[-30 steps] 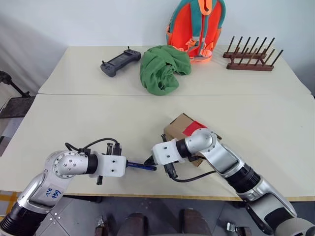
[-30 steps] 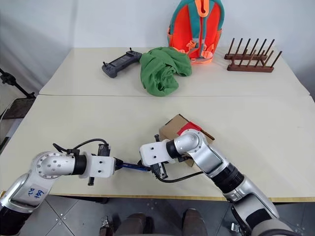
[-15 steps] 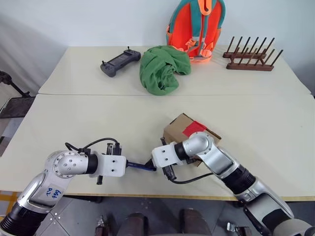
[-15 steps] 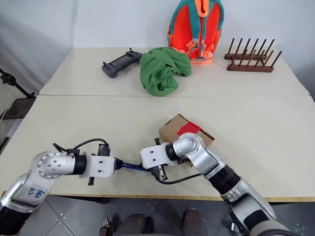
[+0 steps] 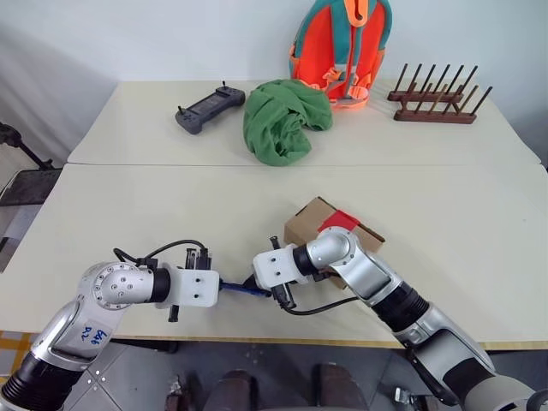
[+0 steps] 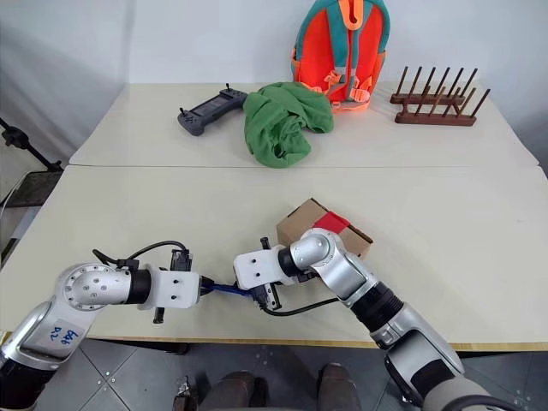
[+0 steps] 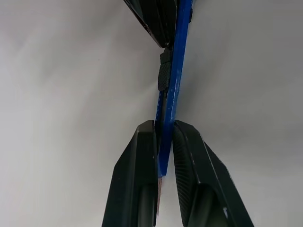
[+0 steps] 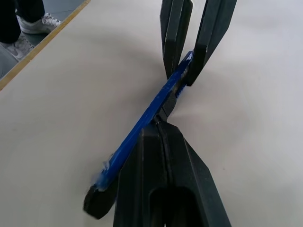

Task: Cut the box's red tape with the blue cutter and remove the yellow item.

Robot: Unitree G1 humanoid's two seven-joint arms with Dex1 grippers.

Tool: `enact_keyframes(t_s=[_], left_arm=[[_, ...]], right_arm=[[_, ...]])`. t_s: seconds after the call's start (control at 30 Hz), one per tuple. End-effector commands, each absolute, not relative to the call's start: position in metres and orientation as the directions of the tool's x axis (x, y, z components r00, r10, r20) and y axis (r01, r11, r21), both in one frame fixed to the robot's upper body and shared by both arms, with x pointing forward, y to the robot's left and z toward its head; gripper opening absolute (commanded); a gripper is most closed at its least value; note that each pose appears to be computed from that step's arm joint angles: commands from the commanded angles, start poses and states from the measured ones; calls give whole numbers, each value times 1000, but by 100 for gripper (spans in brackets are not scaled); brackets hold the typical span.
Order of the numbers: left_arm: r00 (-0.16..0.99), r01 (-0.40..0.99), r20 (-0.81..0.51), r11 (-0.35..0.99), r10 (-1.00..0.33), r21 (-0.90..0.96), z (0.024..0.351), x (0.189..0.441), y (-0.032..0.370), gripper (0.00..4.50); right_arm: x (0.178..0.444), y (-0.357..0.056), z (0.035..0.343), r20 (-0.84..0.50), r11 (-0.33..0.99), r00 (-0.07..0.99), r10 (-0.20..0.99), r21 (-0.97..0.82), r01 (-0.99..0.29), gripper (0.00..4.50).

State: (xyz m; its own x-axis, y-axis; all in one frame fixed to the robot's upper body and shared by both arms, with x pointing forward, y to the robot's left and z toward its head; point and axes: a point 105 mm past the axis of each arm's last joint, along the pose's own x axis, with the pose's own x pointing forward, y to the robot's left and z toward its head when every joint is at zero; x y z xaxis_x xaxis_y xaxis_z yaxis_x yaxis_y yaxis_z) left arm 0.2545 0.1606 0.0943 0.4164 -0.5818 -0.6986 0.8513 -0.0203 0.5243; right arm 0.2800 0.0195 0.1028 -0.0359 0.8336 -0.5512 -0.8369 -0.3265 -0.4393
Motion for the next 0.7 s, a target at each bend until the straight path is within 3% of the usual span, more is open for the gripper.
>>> enact_keyframes(t_s=[0.03, 0.2, 0.53, 0.7], left_arm=[[337, 919, -766, 13, -548, 395, 57, 243, 165, 56], [360, 911, -758, 31, -544, 410, 57, 247, 170, 56], [350, 936, -798, 147, -491, 320, 47, 246, 172, 56], [319, 944, -837, 229, -445, 238, 45, 244, 174, 164]], right_arm=[[278, 21, 130, -486, -294, -28, 874, -482, -825, 3], [277, -3, 161, -423, -206, 14, 906, -469, -859, 3], [283, -27, 165, -417, -101, 113, 902, -456, -884, 3], [282, -30, 168, -402, -69, 133, 906, -450, -890, 0]])
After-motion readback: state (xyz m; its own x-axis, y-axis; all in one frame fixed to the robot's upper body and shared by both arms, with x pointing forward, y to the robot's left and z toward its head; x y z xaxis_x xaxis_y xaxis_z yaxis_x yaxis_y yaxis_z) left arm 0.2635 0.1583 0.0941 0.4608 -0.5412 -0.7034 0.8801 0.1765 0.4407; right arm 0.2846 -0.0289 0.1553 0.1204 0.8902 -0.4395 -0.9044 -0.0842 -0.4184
